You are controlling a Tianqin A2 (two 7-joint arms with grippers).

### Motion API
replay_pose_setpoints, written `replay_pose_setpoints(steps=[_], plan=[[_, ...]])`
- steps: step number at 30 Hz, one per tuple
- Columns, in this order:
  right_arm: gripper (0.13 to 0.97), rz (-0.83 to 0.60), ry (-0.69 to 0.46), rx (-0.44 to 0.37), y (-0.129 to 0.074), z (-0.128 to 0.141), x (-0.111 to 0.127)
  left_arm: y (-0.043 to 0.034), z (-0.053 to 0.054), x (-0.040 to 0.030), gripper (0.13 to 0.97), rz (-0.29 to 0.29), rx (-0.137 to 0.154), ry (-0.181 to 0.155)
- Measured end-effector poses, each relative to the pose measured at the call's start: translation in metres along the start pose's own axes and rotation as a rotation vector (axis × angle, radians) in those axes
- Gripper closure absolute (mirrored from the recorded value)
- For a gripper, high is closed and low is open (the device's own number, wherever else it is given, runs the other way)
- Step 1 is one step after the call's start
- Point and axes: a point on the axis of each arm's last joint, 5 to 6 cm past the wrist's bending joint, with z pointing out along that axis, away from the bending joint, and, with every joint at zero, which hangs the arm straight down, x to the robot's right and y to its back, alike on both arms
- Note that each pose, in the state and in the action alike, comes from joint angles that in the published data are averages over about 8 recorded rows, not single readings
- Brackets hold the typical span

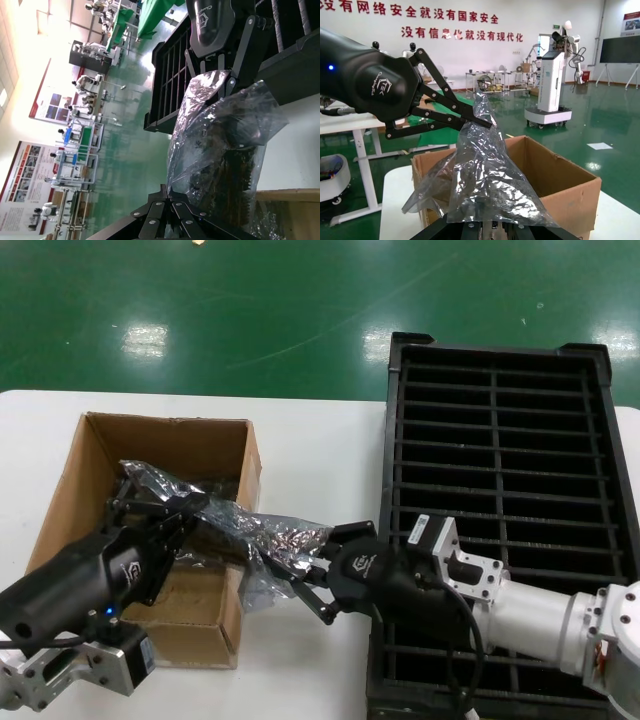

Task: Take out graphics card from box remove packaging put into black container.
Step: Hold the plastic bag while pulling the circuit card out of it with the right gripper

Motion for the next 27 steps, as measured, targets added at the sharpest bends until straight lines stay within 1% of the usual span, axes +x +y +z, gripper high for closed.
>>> replay_pose_setpoints(steps=[3, 12, 20, 27], plan=[[0.908, 0.005, 0.0, 0.006, -0.0019, 0.0017, -0.0002, 0.0, 0.0, 0.0, 0.957, 0.0, 0.0, 0.0], [0.873, 0.032, 0.0, 0.018, -0.0061, 0.0051, 0.0016, 0.0, 0.0, 0.0, 0.957, 0.0, 0.0, 0.0], [0.787, 0.049, 0.002, 0.021, -0.0061, 0.0063, 0.0036, 0.0, 0.0, 0.0, 0.957, 0.0, 0.0, 0.0], [0.817, 0.064, 0.012, 0.019, -0.0056, 0.0086, 0.0069, 0.0, 0.0, 0.0, 0.957, 0.0, 0.0, 0.0]])
